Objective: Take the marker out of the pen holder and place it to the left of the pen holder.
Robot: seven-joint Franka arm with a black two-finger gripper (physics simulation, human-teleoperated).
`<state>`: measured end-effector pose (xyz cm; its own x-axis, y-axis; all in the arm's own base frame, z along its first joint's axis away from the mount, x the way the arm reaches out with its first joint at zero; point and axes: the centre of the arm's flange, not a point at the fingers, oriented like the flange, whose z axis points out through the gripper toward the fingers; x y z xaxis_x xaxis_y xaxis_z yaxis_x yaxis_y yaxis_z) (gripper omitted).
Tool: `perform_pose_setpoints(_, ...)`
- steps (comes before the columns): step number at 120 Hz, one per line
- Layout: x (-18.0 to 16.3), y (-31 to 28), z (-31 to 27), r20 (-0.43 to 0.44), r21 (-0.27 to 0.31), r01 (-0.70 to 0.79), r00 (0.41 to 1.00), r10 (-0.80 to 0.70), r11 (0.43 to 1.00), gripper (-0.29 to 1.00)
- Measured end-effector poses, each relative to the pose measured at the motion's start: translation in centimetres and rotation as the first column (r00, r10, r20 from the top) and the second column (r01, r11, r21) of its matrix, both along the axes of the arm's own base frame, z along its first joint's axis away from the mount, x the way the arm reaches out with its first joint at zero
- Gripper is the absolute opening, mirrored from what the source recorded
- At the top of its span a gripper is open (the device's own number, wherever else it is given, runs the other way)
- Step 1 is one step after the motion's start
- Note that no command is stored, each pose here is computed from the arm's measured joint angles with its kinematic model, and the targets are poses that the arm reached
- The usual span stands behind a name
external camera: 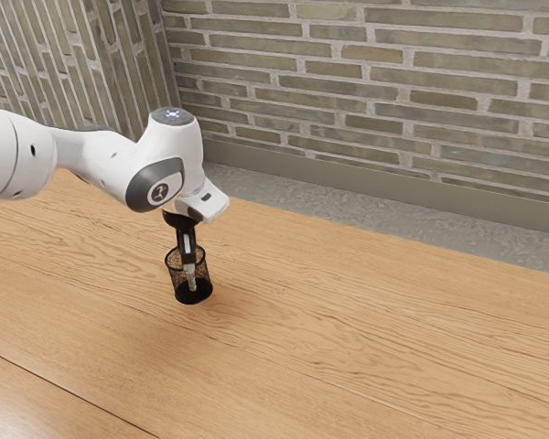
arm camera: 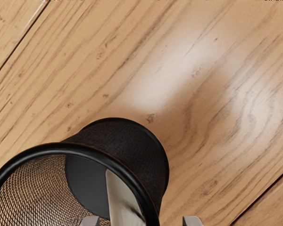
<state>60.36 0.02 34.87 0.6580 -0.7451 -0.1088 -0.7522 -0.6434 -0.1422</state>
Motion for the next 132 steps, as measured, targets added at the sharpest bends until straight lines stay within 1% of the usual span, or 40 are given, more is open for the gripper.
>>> perform_pose_setpoints(9,0.0,0.0,0.1,0.0,0.0,0.005,1.0,-0.005,1.0,0.07)
perform_pose_setpoints(21,0.0,0.2,0.2,0.004,0.004,0.007,1.0,-0.007,1.0,-0.01)
perform_pose_setpoints(38,0.6,1.5,1.9,0.035,0.015,-0.01,0.999,0.009,1.0,-0.05)
perform_pose_setpoints(52,2.0,3.2,7.5,0.097,0.027,-0.05,0.994,0.047,0.998,-0.07)
perform_pose_setpoints(61,3.3,3.6,12.6,0.135,0.011,-0.084,0.987,0.082,0.996,-0.07)
perform_pose_setpoints(70,3.8,5.4,15.8,0.128,-0.005,-0.137,0.982,0.136,0.991,-0.08)
perform_pose_setpoints(76,4.5,7.9,16.0,0.089,-0.004,-0.189,0.978,0.188,0.982,-0.08)
perform_pose_setpoints(81,5.5,9.8,15.2,0.038,0.009,-0.229,0.973,0.229,0.973,-0.08)
perform_pose_setpoints(88,7.1,11.4,13.3,-0.044,0.048,-0.266,0.962,0.268,0.963,-0.08)
perform_pose_setpoints(95,8.6,12.7,10.5,-0.138,0.102,-0.301,0.94,0.313,0.948,-0.08)
perform_pose_setpoints(103,8.8,14.7,6.8,-0.252,0.162,-0.346,0.891,0.378,0.924,-0.08)
perform_pose_setpoints(115,8.4,16.5,1.8,-0.385,0.255,-0.384,0.802,0.457,0.887,-0.08)
perform_pose_setpoints(124,8.0,16.9,-1.8,-0.458,0.308,-0.391,0.738,0.495,0.868,-0.08)
perform_pose_setpoints(132,7.6,17.0,-3.9,-0.499,0.341,-0.393,0.694,0.519,0.854,-0.08)
